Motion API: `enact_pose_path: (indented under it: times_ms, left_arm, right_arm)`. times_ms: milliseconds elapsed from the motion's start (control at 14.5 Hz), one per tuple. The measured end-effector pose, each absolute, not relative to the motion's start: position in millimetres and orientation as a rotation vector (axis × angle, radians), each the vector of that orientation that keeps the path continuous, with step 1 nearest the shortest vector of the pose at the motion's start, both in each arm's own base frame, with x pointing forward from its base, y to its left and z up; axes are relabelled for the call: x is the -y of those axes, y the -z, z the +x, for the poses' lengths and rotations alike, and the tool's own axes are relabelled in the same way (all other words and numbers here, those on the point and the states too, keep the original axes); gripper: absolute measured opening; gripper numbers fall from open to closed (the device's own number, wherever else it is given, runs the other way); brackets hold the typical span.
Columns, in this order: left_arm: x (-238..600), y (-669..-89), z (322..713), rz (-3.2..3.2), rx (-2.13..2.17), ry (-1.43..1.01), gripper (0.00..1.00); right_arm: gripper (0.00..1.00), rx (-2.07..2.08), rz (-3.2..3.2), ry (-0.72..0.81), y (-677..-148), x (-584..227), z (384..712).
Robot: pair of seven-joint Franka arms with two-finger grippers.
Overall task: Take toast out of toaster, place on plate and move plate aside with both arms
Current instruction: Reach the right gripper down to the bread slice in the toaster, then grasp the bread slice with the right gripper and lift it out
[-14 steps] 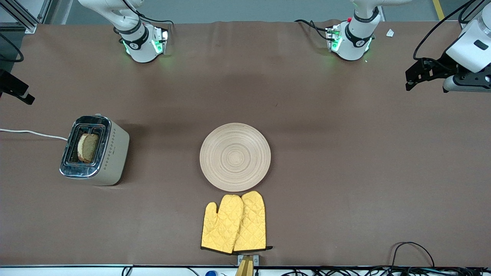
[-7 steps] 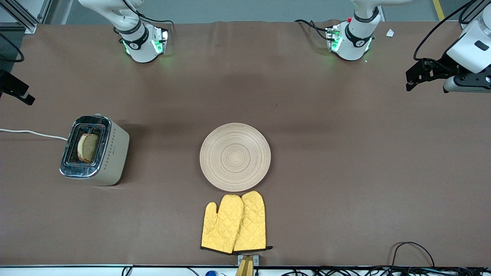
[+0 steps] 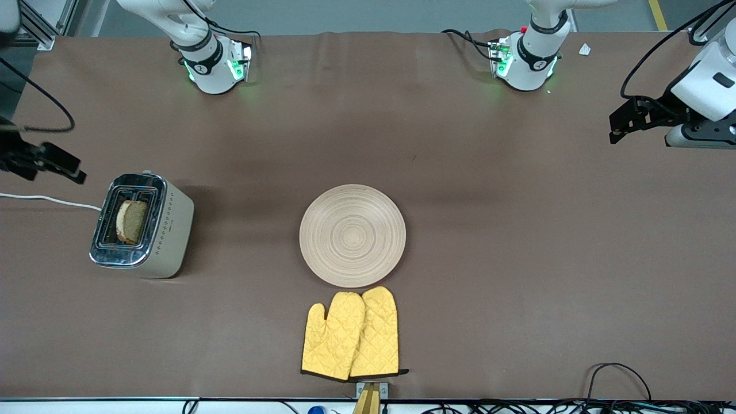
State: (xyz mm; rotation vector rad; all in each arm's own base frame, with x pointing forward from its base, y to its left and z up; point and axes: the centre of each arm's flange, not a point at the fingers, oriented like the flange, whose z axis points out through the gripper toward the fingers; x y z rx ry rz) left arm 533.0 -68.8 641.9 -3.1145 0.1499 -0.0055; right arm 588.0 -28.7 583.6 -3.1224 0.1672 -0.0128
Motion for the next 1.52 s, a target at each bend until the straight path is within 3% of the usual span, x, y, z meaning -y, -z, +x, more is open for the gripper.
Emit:
enact_pose_path:
  times_ms: [276, 691, 899, 1382, 1521]
  left_arm:
    - [68.9, -640.3, 534.1, -3.115, -0.15, 0.001, 1.0]
    - [68.2, -642.3, 534.5, -3.115, -0.148, 0.007, 1.0]
    - [66.6, -645.4, 534.7, -3.116, -0.143, 0.018, 1.0]
    - [66.1, -647.9, 535.1, -3.116, -0.14, 0.026, 1.0]
    - [66.2, -647.8, 535.2, -3.116, -0.14, 0.026, 1.0]
  right_arm:
    - [1.0, -0.183, -3.151, -0.04, -507.5, 38.7, 609.1]
    - [1.0, -0.154, -3.206, -0.064, -421.0, 45.5, 606.6]
    - [0.91, -0.153, -3.207, -0.074, -414.4, 45.6, 607.3]
    - [0.81, -0.163, -3.205, -0.079, -393.6, 52.1, 602.8]
    - [0.61, -0.162, -3.205, -0.079, -393.6, 52.1, 602.8]
